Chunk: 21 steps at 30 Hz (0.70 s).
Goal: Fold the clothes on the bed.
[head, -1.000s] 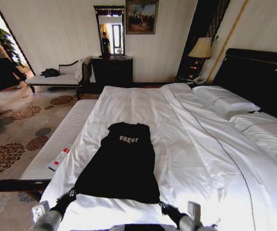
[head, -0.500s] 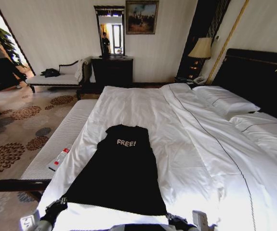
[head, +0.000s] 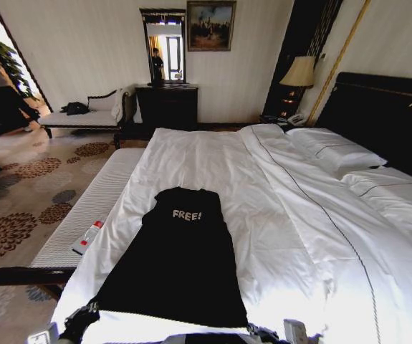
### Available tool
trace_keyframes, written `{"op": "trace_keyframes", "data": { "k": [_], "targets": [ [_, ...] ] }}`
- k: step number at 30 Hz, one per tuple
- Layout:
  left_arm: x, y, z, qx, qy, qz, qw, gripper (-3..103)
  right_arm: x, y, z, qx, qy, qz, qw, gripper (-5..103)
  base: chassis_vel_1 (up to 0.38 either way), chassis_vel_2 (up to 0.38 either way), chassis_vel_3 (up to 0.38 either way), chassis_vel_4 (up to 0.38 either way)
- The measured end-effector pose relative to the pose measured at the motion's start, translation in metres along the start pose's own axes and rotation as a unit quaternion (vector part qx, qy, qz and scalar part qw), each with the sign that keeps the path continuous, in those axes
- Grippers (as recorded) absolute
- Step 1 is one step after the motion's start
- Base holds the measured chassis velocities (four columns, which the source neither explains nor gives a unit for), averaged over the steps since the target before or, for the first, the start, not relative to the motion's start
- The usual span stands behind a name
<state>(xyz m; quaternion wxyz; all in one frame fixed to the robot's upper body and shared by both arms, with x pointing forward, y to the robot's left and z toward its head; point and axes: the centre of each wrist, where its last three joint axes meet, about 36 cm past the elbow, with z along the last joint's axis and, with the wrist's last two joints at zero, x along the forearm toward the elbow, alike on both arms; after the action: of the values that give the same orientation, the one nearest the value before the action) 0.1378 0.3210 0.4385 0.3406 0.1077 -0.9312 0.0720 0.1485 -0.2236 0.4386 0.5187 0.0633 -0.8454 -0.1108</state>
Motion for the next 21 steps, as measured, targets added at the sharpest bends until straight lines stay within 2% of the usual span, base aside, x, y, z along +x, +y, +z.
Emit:
{"op": "trace_keyframes", "data": {
  "k": [6, 7, 8, 9, 10, 13, 16, 17, 19, 21],
  "targets": [
    [0.001, -0.012, 0.008, -0.001, 0.002, 0.003, 1.0, 1, -0.006, -0.001, 0.001, 0.019, -0.017, -0.001, 1.0, -1, 0.0, 0.0, 0.0, 0.0],
    [0.003, -0.015, 0.009, -0.002, 0.003, 0.004, 1.0, -1, -0.005, -0.001, 0.0, 0.022, -0.02, -0.001, 1.0, 4, 0.0, 0.0, 0.0, 0.0],
    [0.003, -0.015, 0.009, -0.002, 0.003, 0.004, 1.0, -1, -0.005, -0.001, 0.0, 0.022, -0.02, -0.001, 1.0, 4, 0.0, 0.0, 0.0, 0.0],
    [0.004, -0.016, 0.01, -0.001, 0.005, 0.005, 1.0, 2, -0.005, -0.001, 0.0, 0.024, -0.022, -0.001, 0.999, 9, 0.0, 0.0, 0.0, 0.0],
    [0.004, -0.016, 0.01, -0.001, 0.006, 0.006, 1.0, 2, -0.004, 0.0, -0.001, 0.024, -0.023, -0.001, 0.999, 9, 0.0, 0.0, 0.0, 0.0],
    [0.005, -0.017, 0.009, -0.01, 0.006, 0.007, 0.9999, 15, -0.002, -0.001, -0.002, 0.028, -0.025, 0.006, 0.999, 25, 0.0, 0.0, 0.0, 0.0],
    [0.004, -0.016, 0.007, -0.016, 0.002, 0.006, 0.9998, 20, 0.0, -0.001, -0.003, 0.031, -0.027, 0.01, 0.999, 31, 0.0, 0.0, 0.0, 0.0],
    [0.003, -0.014, 0.005, -0.02, -0.003, 0.004, 0.9998, 31, 0.002, -0.002, -0.007, 0.036, -0.037, 0.014, 0.999, 41, 0.0, 0.0, 0.0, 0.0],
    [0.002, -0.013, 0.003, -0.022, -0.007, 0.003, 0.9997, 31, 0.002, -0.003, -0.012, 0.037, -0.047, 0.013, 0.998, 41, 0.0, 0.0, 0.0, 0.0],
    [0.0, -0.012, -0.003, -0.024, -0.018, 0.0, 0.9996, 41, 0.004, -0.005, -0.027, 0.027, -0.072, 0.0, 0.997, 52, 0.0, 0.0, 0.0, 0.0]
  ]
}}
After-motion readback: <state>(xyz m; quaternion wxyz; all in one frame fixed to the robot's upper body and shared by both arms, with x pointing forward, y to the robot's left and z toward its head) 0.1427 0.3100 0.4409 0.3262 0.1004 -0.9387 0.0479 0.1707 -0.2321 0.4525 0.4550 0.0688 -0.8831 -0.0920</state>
